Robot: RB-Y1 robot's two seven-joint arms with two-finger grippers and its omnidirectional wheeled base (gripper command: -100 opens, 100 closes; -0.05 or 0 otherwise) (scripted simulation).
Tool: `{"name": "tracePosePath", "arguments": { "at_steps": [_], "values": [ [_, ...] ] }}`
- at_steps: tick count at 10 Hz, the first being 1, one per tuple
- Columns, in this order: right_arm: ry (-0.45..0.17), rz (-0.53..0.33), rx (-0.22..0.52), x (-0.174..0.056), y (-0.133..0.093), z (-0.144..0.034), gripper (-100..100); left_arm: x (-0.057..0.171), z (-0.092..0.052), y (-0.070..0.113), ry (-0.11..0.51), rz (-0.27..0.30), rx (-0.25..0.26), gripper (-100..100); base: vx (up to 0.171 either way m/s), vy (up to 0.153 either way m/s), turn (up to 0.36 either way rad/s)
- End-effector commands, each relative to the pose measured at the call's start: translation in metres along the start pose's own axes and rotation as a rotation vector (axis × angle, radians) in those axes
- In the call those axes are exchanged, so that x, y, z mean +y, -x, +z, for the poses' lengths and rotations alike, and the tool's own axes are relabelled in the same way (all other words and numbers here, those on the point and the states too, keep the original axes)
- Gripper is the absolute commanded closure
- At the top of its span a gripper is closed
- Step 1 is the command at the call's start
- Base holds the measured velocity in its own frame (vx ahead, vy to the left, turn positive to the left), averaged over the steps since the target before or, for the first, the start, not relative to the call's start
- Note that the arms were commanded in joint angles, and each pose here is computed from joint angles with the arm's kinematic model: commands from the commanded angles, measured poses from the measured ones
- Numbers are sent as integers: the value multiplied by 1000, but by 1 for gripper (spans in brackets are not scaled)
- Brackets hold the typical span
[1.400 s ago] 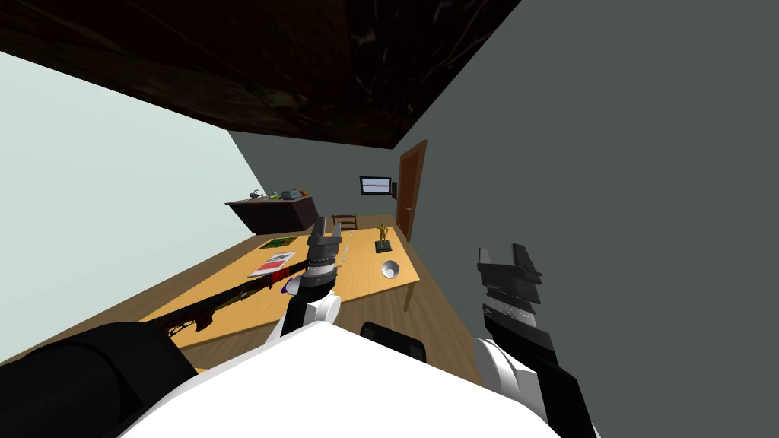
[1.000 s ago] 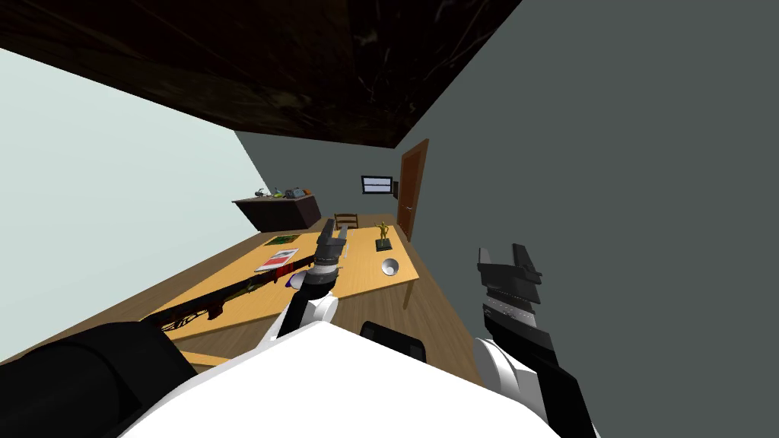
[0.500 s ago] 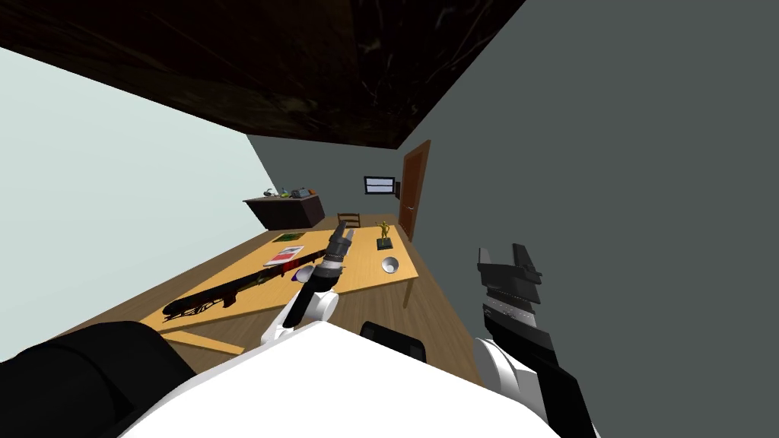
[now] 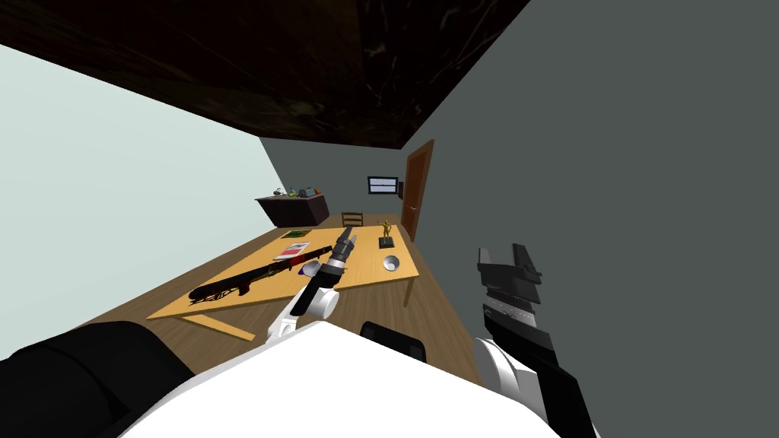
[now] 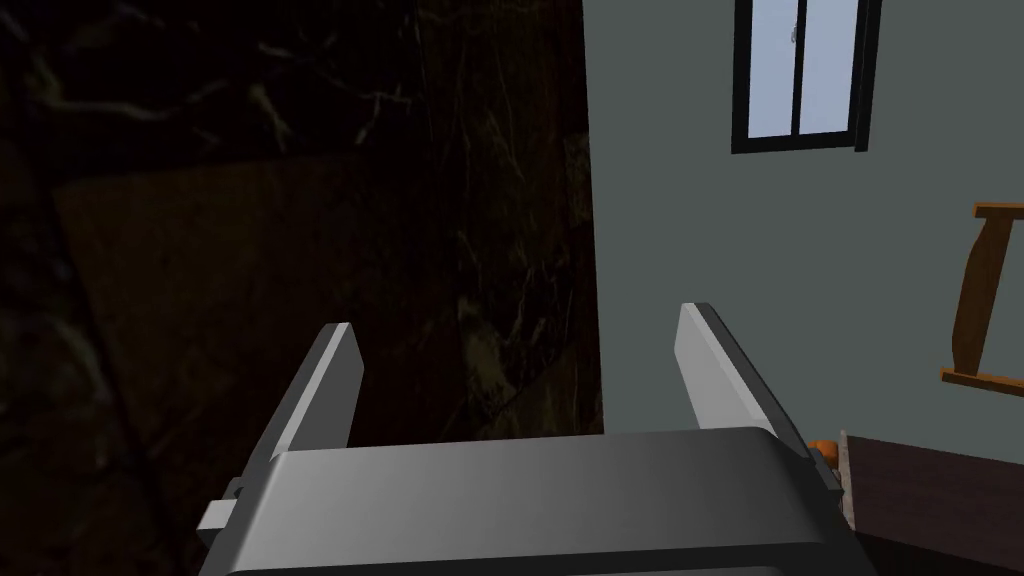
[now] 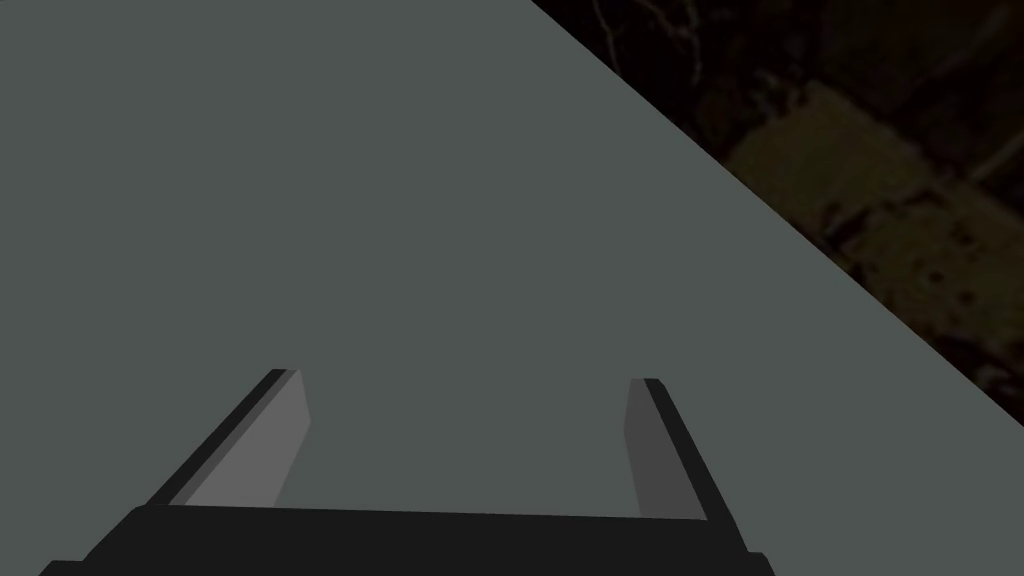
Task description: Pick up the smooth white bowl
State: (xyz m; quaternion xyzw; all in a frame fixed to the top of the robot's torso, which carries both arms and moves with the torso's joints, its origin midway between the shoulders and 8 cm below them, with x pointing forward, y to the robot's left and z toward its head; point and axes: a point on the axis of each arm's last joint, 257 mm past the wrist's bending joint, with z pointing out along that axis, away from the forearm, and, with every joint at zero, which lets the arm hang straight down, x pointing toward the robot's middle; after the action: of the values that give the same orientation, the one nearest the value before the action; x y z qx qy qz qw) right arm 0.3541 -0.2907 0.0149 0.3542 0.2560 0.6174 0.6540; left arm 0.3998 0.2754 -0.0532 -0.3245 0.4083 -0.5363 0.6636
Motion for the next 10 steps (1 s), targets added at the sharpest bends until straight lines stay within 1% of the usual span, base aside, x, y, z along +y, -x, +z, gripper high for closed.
{"name": "tracePosePath", "arguments": {
  "at_steps": [1, 2, 3, 4, 5, 6, 7, 8, 9, 10],
  "values": [
    [0, 0, 0, 0, 0, 0, 0, 13, 3, -1, 44, -5, 6, -100, -27, -34, 34],
    [0, 0, 0, 0, 0, 0, 0, 27, 4, -1, 79, -13, 10, -100, -17, -39, 58],
    [0, 0, 0, 0, 0, 0, 0, 31, 4, -2, 97, -13, 12, -100, -14, -29, 35],
    [0, 0, 0, 0, 0, 0, 0, 47, 5, -2, 139, -21, 15, -100, -18, -24, 63],
    [0, 0, 0, 0, 0, 0, 0, 51, 4, -3, 153, -21, 17, -100, -13, -24, 26],
    [0, 0, 0, 0, 0, 0, 0, 68, 4, -3, 200, -29, 20, -100, -13, -31, 65],
    [0, 0, 0, 0, 0, 0, 0, 70, 4, -4, 210, -29, 22, -100, -10, -30, 28],
    [0, 0, 0, 0, 0, 0, 0, 88, 3, -4, 258, -36, 24, -100, -12, -36, 53],
    [0, 0, 0, 0, 0, 0, 0, 90, 3, -5, 269, -36, 26, -100, -10, -33, 33],
    [0, 0, 0, 0, 0, 0, 0, 107, 2, -5, 313, -43, 28, -100, -7, -39, 58]
  ]
}}
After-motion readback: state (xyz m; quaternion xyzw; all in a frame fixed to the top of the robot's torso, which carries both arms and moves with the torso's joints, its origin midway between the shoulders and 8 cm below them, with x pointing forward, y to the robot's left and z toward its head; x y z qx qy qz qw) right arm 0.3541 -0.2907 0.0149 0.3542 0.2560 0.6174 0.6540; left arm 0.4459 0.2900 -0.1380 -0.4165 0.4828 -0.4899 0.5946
